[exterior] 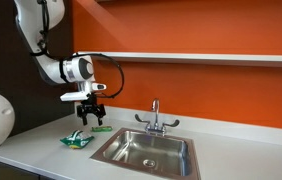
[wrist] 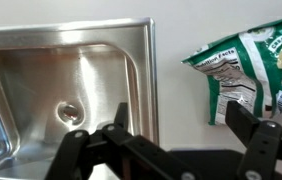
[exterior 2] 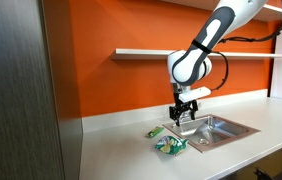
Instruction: Take the bag of lays out of the sink and place them on the counter to the left of the sink
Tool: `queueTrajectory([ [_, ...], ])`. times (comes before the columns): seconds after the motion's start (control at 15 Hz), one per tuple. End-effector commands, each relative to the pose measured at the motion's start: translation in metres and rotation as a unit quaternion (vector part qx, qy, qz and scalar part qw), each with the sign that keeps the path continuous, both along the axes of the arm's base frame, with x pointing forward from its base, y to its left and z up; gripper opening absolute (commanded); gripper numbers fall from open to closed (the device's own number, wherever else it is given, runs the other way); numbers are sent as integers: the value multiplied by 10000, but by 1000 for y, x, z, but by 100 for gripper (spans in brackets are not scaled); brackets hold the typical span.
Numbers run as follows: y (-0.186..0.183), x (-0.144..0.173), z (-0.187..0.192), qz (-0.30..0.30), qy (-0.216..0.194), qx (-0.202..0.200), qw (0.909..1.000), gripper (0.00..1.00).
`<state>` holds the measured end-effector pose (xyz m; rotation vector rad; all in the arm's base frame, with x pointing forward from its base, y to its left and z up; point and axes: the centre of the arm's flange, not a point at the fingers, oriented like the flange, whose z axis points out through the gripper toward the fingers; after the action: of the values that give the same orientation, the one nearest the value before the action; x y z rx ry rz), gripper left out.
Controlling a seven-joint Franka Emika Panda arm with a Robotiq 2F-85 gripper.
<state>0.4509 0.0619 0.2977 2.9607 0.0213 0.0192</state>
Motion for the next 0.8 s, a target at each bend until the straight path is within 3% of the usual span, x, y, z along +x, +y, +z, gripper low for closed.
queueTrajectory([
  [0.0,-23,-20,6,-456,97,-63,9989,100],
  [0.27,-42,-31,1,-876,73,-64,9961,100],
  [0.33,-34,-17,-7,-573,130,-36,9983,100],
  [0.73,-41,-21,-7,-733,125,-38,9972,100],
])
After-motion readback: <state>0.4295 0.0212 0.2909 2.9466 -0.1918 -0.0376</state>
